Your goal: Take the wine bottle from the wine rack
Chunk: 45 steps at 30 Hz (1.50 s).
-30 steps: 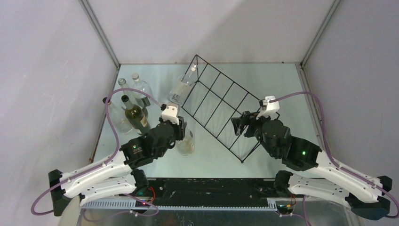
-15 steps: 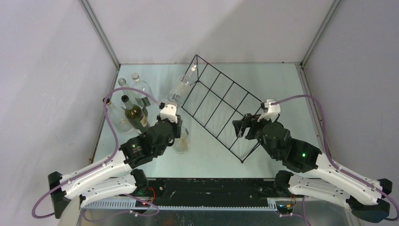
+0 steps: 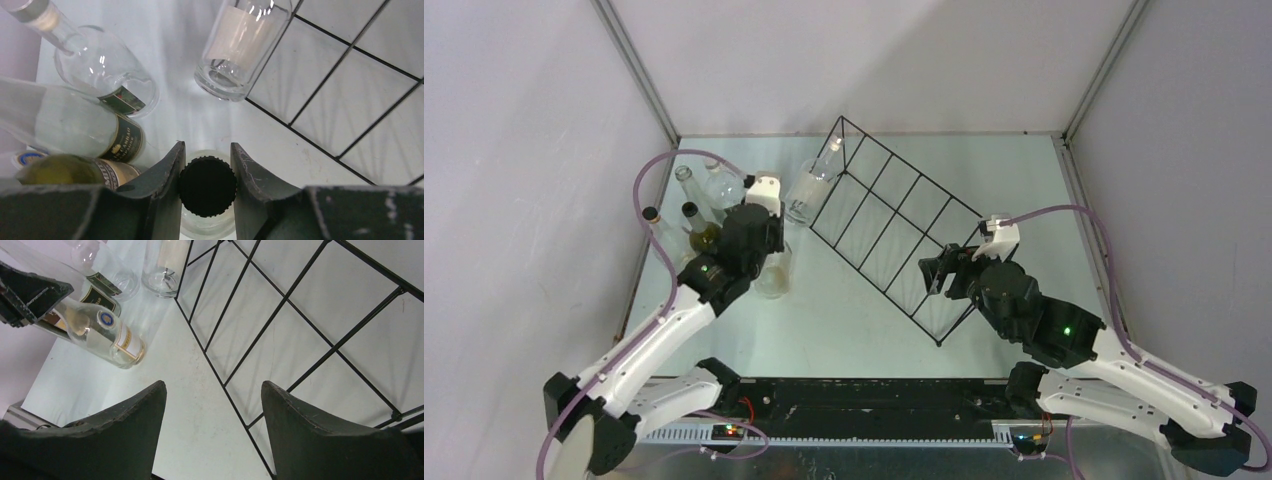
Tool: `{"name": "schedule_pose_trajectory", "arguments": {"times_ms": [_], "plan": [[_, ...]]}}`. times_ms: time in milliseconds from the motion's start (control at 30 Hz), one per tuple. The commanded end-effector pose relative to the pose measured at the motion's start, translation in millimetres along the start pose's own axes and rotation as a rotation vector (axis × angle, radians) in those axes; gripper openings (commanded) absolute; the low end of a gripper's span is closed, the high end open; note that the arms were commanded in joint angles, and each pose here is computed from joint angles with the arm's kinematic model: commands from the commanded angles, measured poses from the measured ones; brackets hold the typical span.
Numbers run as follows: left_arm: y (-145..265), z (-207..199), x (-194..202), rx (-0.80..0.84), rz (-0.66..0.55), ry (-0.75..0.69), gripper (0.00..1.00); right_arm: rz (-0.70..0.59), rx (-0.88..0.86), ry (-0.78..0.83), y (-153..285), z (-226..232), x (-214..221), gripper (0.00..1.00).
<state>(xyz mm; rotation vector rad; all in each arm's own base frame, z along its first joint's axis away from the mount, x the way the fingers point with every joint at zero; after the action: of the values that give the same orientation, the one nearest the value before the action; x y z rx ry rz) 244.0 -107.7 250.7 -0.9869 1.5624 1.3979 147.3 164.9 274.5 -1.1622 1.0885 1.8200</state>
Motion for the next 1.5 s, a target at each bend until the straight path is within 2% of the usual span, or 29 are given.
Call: {"name": "schedule_pose_trajectory", "arguments": {"times_ms": [0,333,633,1333,1400,1433,1467], "plan": [[-3.3,-4.6,-83.0,0.052,-0.243,0.057,0.00,-0.007,-0.003,-0.034,-2.6,1.2,-0.4,0.72],[-37.4,15.2,-110.9,-0.027,-0.247,0.071,0.00,0.017,-0.011,-0.027,-8.1,1.1,5.6,0.73],[-56.8,45.8,-106.6,-0.104,-0.228,0.100,0.00,0.030,-0.013,-0.026,-11.9,-0.9,8.7,0.73],[-82.4,74.3,-114.8,-0.223,-0.265,0.146,0.00,0.073,-0.028,-0.044,-17.0,1.5,19.8,0.73],[-83.9,75.7,-113.3,-0.234,-0.262,0.152,0.06,0.074,-0.029,-0.045,-16.9,1.6,19.7,0.73],[-84.5,75.7,-111.3,-0.235,-0.257,0.152,0.14,0.074,-0.030,-0.045,-17.0,1.7,19.7,0.73],[-84.6,76.0,-110.8,-0.237,-0.257,0.155,0.19,0.074,-0.032,-0.045,-17.2,2.1,19.7,0.73]]}}
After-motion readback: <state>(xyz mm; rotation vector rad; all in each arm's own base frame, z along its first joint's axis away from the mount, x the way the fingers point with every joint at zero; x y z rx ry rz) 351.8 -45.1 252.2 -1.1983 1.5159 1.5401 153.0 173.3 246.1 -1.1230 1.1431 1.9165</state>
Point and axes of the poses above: each gripper's point midway between its finger pads, its own y axis back along the fingers, its own z axis along the line the jaws close on, x = y × z, the point moved 6 cm from there along y, back along the fingers, and after that the axes turned 9 degrees about y, right-handed, at the moved point
